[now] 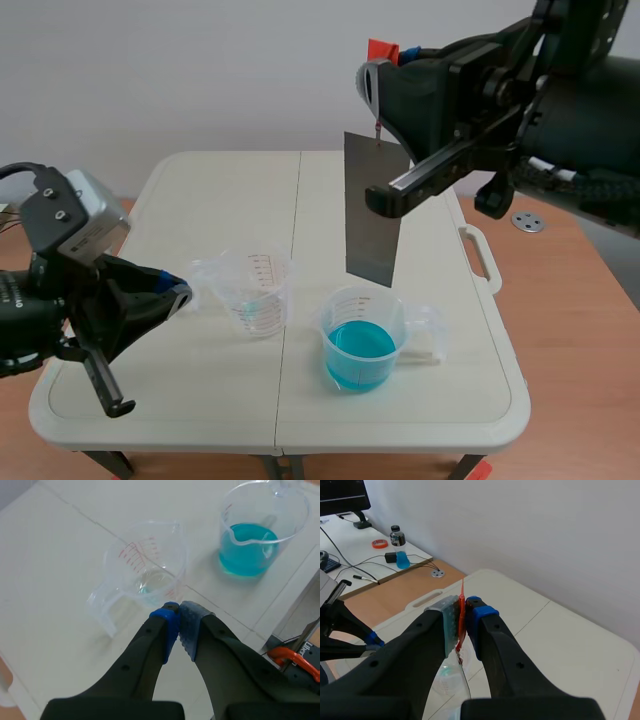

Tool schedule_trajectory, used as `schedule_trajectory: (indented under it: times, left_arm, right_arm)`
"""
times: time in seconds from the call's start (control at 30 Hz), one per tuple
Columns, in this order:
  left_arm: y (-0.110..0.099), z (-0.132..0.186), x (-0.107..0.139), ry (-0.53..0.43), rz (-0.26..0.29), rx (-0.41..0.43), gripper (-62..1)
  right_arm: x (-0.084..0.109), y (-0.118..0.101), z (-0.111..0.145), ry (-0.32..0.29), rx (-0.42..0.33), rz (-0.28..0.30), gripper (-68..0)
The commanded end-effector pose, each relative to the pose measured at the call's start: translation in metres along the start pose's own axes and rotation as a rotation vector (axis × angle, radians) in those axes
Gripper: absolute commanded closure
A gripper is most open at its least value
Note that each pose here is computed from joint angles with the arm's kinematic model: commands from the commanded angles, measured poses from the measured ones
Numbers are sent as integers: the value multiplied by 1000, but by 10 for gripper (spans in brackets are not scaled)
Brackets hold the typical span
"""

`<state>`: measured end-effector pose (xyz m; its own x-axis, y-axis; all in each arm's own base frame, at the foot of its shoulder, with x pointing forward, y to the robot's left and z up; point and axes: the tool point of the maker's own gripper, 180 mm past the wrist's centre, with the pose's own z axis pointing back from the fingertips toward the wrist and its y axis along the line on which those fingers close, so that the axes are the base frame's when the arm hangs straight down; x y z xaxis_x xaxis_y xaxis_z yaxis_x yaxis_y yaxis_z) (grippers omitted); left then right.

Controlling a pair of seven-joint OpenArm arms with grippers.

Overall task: Hold the metal plate by the orange handle, dip it into the blue solution, take it out and point at it, then put the plate back in the beaker on the left.
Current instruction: 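Raise the plate and point at it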

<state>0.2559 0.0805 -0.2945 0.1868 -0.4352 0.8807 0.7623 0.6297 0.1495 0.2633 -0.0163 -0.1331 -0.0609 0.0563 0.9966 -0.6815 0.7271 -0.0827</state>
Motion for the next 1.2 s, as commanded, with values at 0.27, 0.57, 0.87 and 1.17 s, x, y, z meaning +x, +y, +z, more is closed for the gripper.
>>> schedule_trajectory:
  times: [0.27,0.57,0.87,1.17]
  left_arm:
    - [-1,-26,28,-63,-23,-63,-16]
    - [-19,-39,48,-103,-41,-186,-16]
    - [-26,-67,45,-75,-3,-211,-16]
    - [-27,-83,42,-59,-16,-213,-16]
  right_arm:
    - [15,1,1,-49,7,12,-13]
    - [15,1,1,-49,7,12,-13]
    - [14,1,0,-46,7,12,-13]
    - [14,1,0,-46,7,12,-13]
